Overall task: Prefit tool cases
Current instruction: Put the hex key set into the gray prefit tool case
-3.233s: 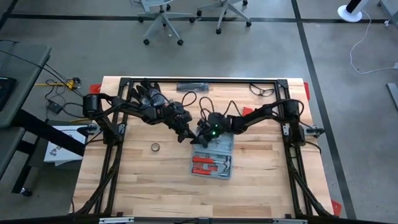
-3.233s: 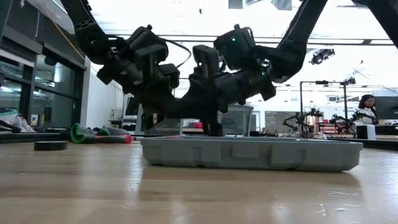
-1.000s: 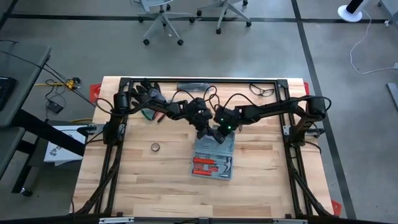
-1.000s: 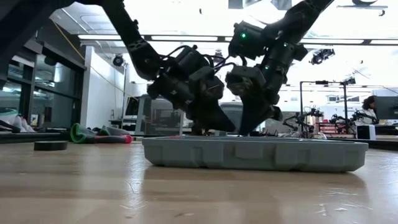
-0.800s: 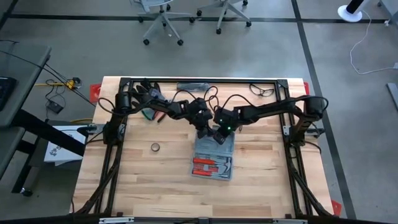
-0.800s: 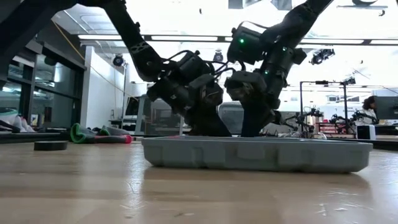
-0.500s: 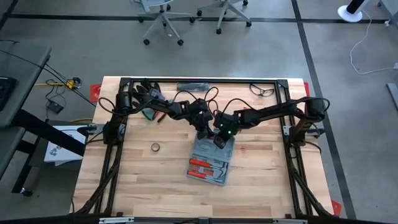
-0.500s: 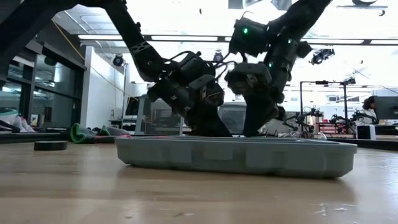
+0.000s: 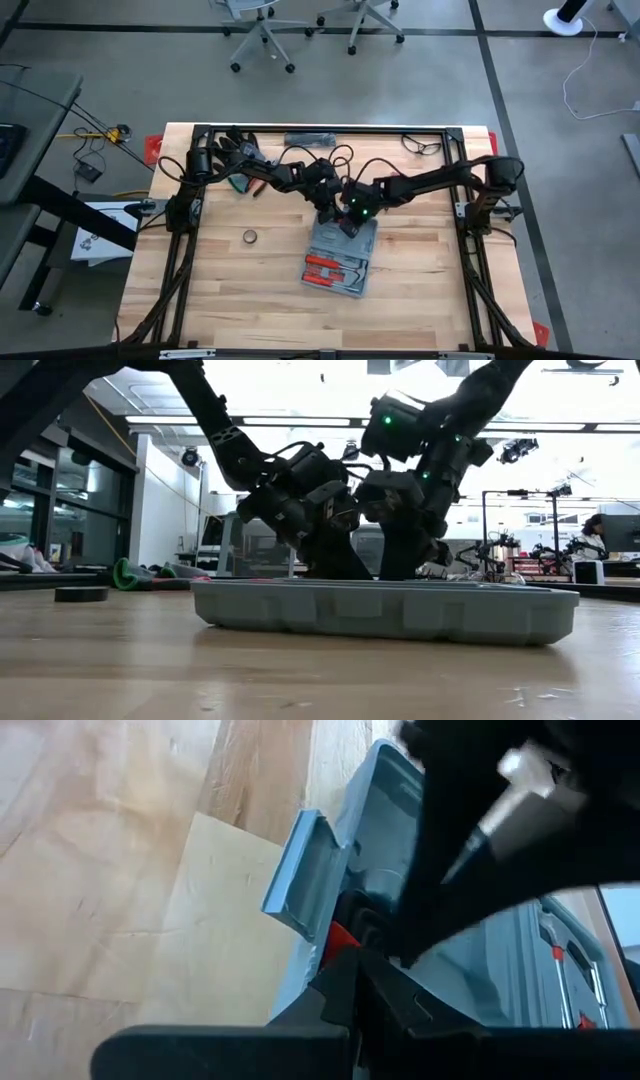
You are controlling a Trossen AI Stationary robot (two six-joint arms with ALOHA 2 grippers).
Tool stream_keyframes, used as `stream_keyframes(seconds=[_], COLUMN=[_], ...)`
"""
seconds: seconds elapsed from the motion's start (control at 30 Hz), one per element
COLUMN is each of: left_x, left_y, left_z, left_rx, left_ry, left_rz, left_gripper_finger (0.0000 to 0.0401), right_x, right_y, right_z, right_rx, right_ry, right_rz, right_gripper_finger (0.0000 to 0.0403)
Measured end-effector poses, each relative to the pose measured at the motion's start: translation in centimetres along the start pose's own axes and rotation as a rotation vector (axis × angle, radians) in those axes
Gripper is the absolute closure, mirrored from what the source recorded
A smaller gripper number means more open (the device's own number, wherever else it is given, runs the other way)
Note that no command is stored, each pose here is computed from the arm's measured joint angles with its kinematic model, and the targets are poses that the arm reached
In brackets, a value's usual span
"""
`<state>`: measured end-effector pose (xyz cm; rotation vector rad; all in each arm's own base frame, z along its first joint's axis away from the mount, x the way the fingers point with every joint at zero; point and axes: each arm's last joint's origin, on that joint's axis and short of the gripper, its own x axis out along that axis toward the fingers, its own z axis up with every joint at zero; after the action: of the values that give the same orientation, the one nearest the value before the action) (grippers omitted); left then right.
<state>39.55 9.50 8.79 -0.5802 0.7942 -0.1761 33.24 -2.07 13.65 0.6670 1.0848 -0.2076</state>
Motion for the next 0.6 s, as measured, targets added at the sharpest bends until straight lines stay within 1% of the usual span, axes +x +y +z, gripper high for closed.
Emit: stream_keyframes(seconds=[0.13,0.2,0.27,0.33,0.43,0.53,0.6], left_x=[0.0,0.0,0.0,0.0,-0.1,-0.7,-1.7], left_y=[0.0,0.0,0.1,0.1,0.2,0.0,-0.3], left_z=[0.0,0.0,0.0,0.0,0.0,0.6,1.2], left_rx=[-0.001,-0.002,-0.004,-0.002,-0.003,0.014,0.006], left_ry=[-0.001,0.0,-0.001,-0.002,-0.004,-0.032,-0.038], left_rz=[0.004,0.007,0.012,0.016,0.017,-0.026,-0.04], left_gripper_finger=[0.0401,0.0401,0.0401,0.0401,0.0401,0.0401,0.0401], right_x=[-0.3,-1.2,-2.2,-3.0,-3.7,-4.2,-4.8], right_y=[1.2,1.7,2.1,1.8,1.0,0.4,0.0], right_z=[-0.8,-1.2,-1.1,-0.8,-0.5,-0.1,0.3], right_rx=[-0.015,-0.019,-0.028,-0.018,0.008,0.027,0.028], right_ry=[0.021,0.037,0.006,-0.033,-0.052,-0.064,-0.083], right_rz=[0.007,0.037,0.042,0.003,-0.046,-0.063,-0.063], right_gripper_finger=[0.0403,0.0403,0.0403,0.0403,0.0403,0.0403,0.0403])
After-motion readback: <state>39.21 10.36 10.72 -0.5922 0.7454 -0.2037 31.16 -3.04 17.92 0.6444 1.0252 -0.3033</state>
